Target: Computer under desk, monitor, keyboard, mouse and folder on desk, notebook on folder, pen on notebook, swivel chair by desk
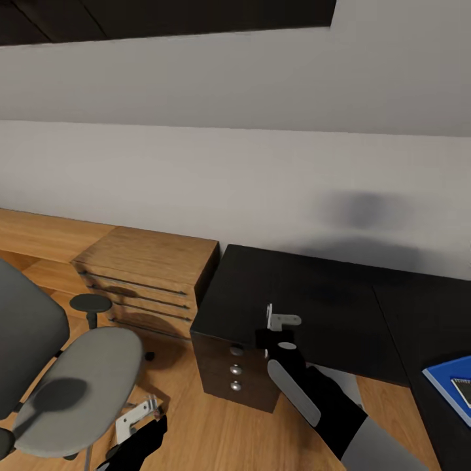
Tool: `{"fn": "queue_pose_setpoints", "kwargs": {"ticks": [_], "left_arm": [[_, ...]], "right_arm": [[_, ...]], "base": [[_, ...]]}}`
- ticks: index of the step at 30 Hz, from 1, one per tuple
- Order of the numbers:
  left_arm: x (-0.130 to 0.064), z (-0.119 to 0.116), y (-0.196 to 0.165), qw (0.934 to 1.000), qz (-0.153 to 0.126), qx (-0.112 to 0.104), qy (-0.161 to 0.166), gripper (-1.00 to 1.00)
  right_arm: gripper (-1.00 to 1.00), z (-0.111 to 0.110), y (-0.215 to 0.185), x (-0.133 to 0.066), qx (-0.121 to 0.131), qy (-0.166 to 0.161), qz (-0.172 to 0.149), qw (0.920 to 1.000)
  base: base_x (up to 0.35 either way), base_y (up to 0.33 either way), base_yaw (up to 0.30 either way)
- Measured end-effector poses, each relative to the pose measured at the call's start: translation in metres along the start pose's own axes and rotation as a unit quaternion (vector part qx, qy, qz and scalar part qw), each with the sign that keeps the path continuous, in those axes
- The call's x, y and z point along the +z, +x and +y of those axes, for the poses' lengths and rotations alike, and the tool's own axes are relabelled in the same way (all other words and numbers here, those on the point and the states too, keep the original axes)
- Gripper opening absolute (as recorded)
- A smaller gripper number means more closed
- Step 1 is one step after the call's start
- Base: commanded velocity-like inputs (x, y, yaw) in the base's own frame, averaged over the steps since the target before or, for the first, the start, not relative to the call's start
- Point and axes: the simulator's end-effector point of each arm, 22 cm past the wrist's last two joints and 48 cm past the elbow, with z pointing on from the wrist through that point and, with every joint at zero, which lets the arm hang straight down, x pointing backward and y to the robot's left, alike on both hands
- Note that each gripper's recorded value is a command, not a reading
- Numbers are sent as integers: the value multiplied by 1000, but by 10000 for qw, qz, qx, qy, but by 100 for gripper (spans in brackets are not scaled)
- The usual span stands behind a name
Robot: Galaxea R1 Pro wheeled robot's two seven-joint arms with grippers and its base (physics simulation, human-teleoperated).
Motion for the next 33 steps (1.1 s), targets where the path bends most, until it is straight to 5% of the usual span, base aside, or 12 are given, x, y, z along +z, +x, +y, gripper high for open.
{"fn": "queue_pose_setpoints", "kwargs": {"ticks": [4,5,7,9,18,33], "left_arm": [[6,8,16,9998,166,58,-115,100],[18,29,51,9979,503,141,-383,100],[24,41,67,9967,601,148,-529,100],[34,67,89,9952,470,41,-861,100],[36,73,66,9956,-186,142,-908,100],[36,77,62,9952,-300,134,-924,100]], "right_arm": [[-100,-3,-6,-3,25,66,-70,10000],[-100,-15,-16,-7,23,215,-194,9996],[-100,-16,-19,-8,39,220,-223,9995],[-100,-23,-24,-10,78,255,-273,9993],[-100,-83,-28,-1,757,542,-85,9956],[-100,-146,-36,-3,1403,701,84,9876]], "base": [[0,0,-20],[0,0,-119],[0,0,-193],[0,0,-253],[0,0,-264],[0,0,-267]]}}
